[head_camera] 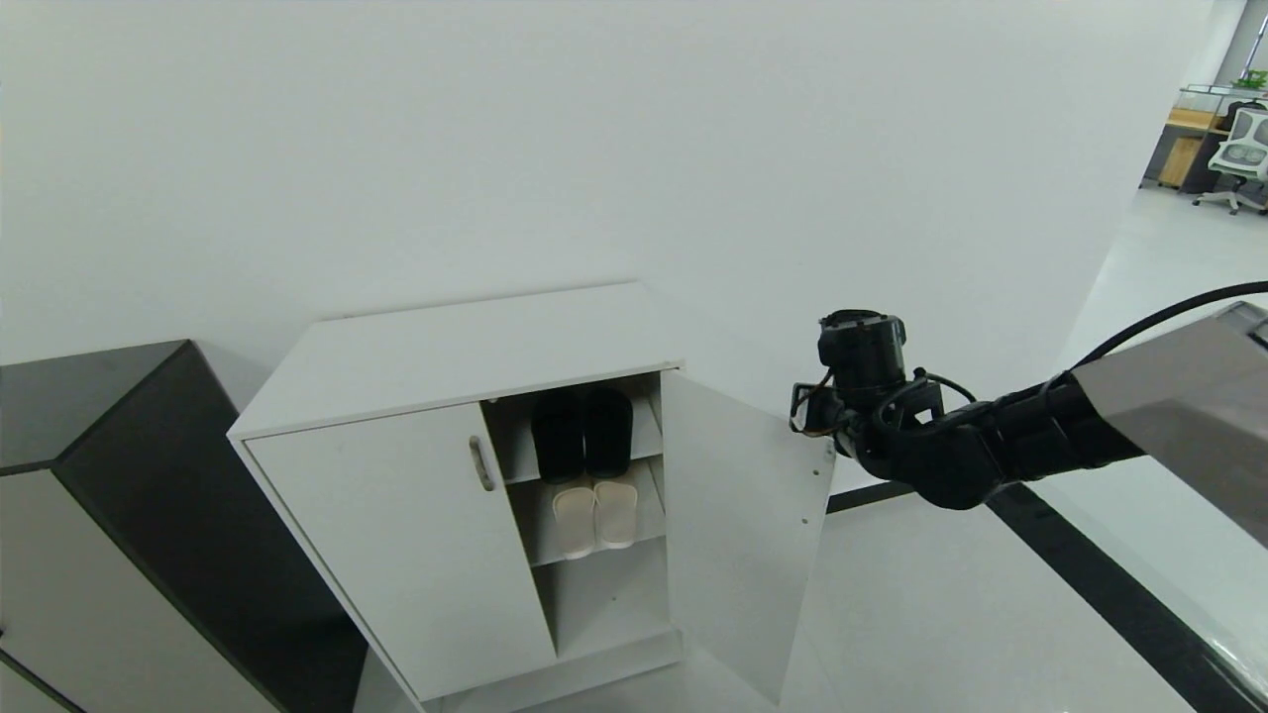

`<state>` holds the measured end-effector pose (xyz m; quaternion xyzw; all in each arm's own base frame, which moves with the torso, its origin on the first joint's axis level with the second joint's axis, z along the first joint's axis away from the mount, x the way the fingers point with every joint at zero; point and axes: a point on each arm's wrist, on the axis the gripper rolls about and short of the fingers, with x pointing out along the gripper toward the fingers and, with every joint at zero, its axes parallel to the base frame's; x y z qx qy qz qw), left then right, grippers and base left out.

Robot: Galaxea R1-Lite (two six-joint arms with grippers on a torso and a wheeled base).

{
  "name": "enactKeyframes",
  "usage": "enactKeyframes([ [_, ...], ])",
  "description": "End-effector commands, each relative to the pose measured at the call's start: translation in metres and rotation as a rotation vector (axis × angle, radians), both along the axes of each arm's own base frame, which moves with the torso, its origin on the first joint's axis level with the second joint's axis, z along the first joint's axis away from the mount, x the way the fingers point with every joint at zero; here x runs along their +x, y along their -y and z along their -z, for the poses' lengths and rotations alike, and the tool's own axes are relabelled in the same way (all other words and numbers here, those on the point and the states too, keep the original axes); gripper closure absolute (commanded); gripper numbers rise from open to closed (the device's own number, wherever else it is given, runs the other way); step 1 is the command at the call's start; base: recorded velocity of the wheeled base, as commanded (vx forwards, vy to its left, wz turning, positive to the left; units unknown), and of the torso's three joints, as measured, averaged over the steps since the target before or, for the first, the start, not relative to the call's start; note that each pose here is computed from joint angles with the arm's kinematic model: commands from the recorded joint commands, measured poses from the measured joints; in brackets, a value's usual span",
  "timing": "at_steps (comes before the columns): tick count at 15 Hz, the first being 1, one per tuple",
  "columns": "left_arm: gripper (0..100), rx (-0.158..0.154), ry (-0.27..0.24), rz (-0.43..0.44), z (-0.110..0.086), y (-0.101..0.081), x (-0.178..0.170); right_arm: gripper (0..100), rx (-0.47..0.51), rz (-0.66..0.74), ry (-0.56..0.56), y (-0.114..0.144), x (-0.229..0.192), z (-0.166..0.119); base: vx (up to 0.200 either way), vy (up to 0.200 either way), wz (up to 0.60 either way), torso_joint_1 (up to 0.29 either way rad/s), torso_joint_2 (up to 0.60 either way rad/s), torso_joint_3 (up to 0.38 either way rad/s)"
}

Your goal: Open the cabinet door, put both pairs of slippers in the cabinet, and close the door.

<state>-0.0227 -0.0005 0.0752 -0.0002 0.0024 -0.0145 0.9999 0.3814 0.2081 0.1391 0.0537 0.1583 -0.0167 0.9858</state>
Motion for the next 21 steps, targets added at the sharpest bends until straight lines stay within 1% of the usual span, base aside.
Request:
enactKeyframes([
  [1, 100, 0.0, -0.001, -0.001, 0.0, 0.0, 0.0, 100, -0.003, -0.011, -0.017, -0.001, 0.005, 0.009, 0.0, 0.0, 0.0, 0.0, 0.0, 0.0],
  [11, 100, -0.001, -0.001, -0.001, 0.0, 0.0, 0.0, 100, -0.018, -0.015, -0.045, -0.004, 0.012, 0.026, 0.0, 0.0, 0.0, 0.0, 0.0, 0.0],
  [21, 100, -0.001, -0.001, -0.001, 0.0, 0.0, 0.0, 100, -0.025, -0.024, -0.053, -0.009, 0.007, 0.028, 0.0, 0.0, 0.0, 0.0, 0.0, 0.0],
])
